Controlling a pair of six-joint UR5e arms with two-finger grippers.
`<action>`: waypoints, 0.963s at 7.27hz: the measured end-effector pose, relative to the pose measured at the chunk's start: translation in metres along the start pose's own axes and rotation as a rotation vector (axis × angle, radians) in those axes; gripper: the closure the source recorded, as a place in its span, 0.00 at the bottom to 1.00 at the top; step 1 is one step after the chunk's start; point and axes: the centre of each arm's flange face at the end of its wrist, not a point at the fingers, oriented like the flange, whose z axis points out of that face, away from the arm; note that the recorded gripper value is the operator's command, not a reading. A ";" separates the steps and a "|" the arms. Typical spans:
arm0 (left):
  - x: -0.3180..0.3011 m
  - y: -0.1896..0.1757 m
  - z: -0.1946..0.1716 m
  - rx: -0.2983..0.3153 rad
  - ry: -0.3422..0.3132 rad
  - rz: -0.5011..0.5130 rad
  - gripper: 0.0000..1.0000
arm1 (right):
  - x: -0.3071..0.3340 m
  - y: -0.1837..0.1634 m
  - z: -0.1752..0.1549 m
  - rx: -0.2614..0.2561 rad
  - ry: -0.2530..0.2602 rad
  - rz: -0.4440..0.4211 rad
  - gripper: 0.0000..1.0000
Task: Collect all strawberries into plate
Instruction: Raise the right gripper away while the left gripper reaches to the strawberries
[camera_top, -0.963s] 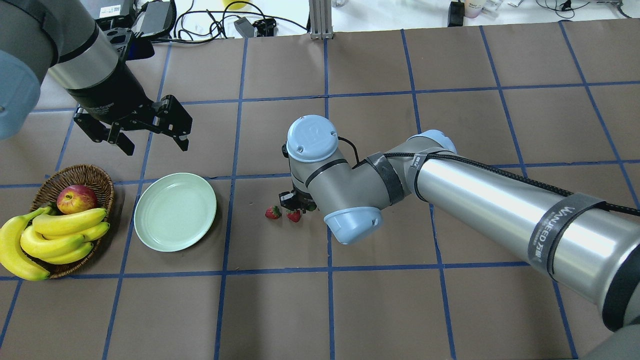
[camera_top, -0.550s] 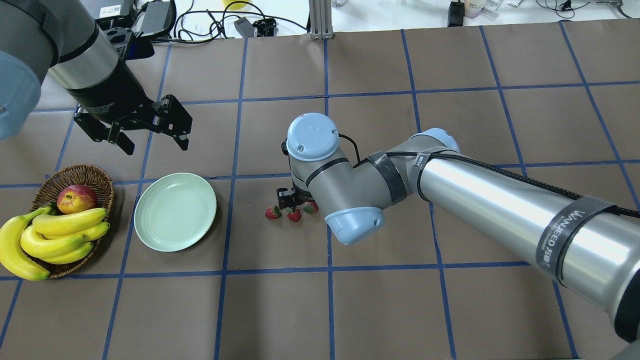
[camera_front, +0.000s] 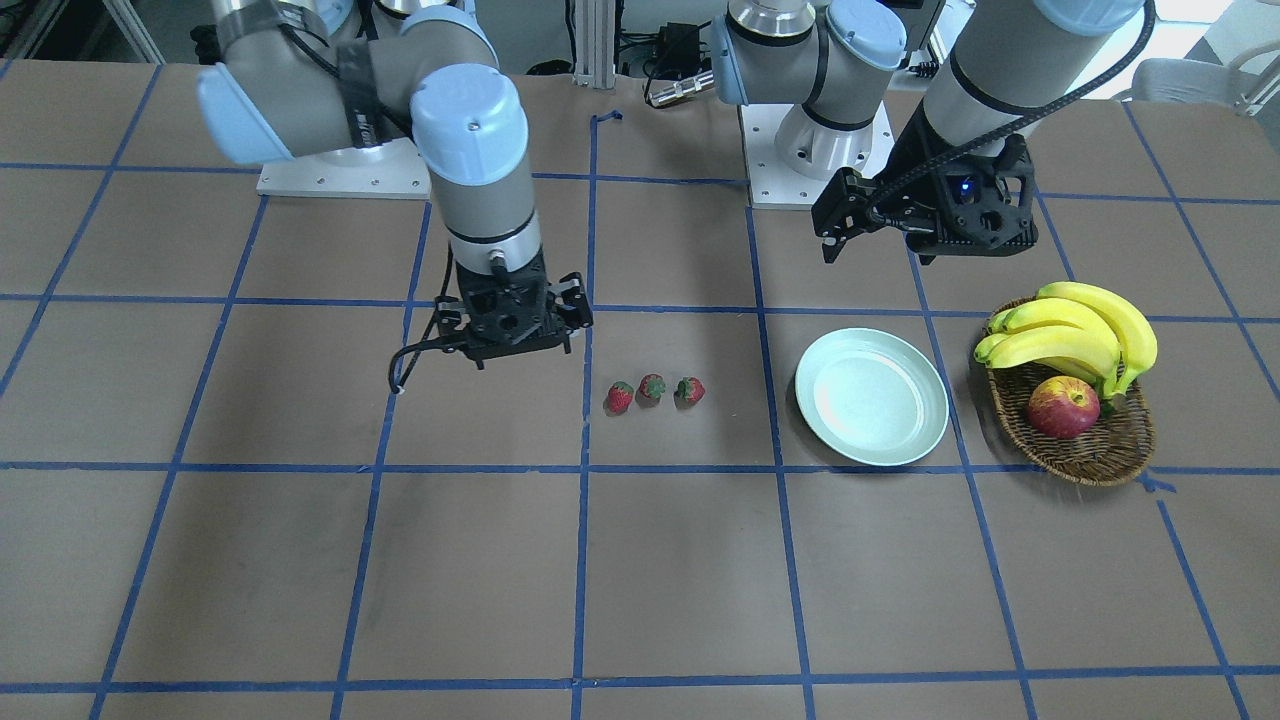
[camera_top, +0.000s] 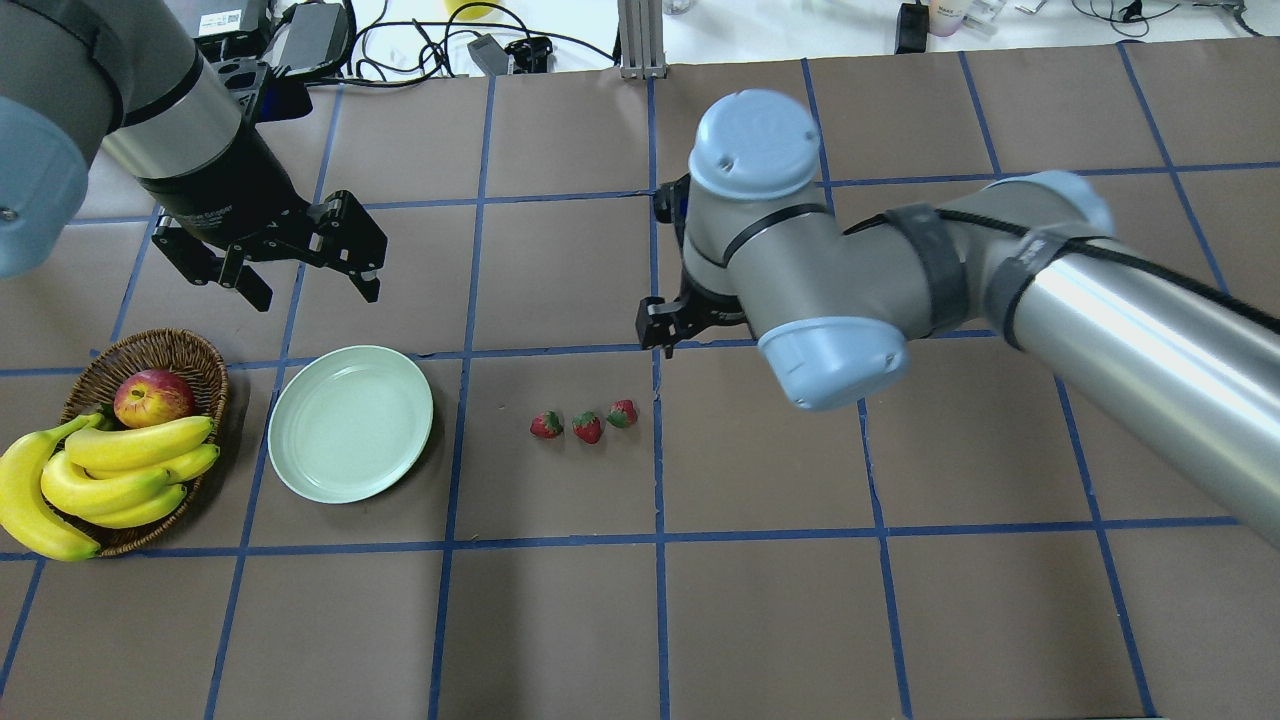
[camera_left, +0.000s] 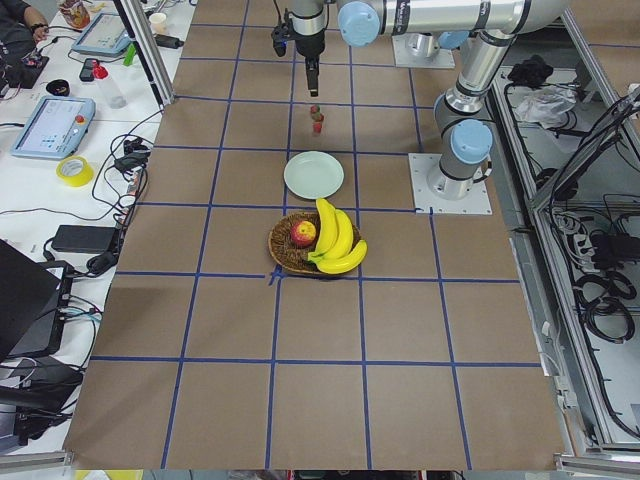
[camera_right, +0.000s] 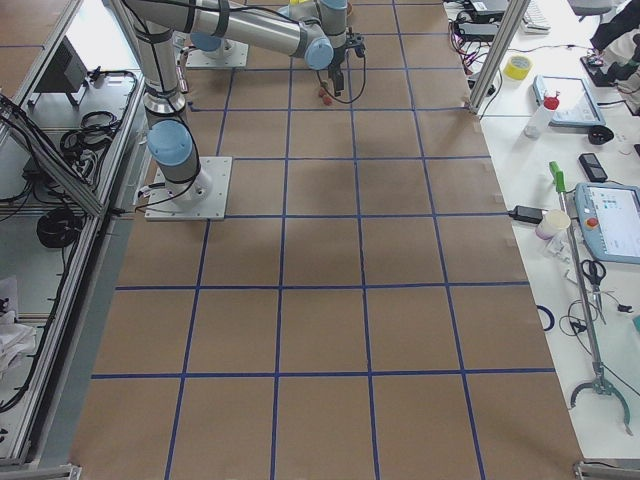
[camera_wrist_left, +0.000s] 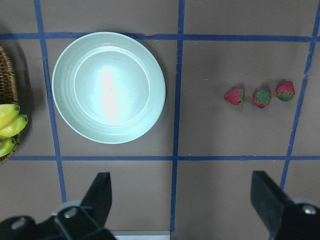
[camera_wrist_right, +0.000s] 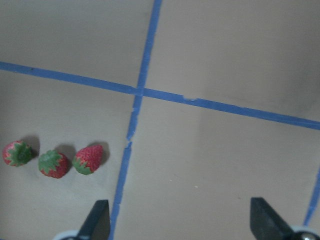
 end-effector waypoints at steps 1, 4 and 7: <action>0.000 -0.002 0.000 0.001 0.000 -0.001 0.00 | 0.044 -0.014 -0.041 -0.017 0.004 -0.005 0.00; 0.009 -0.007 0.016 0.000 0.005 -0.057 0.00 | 0.133 -0.036 -0.175 -0.061 -0.010 -0.001 0.00; 0.043 -0.011 0.072 0.026 0.006 -0.034 0.00 | 0.145 -0.031 -0.211 -0.030 0.011 0.015 0.00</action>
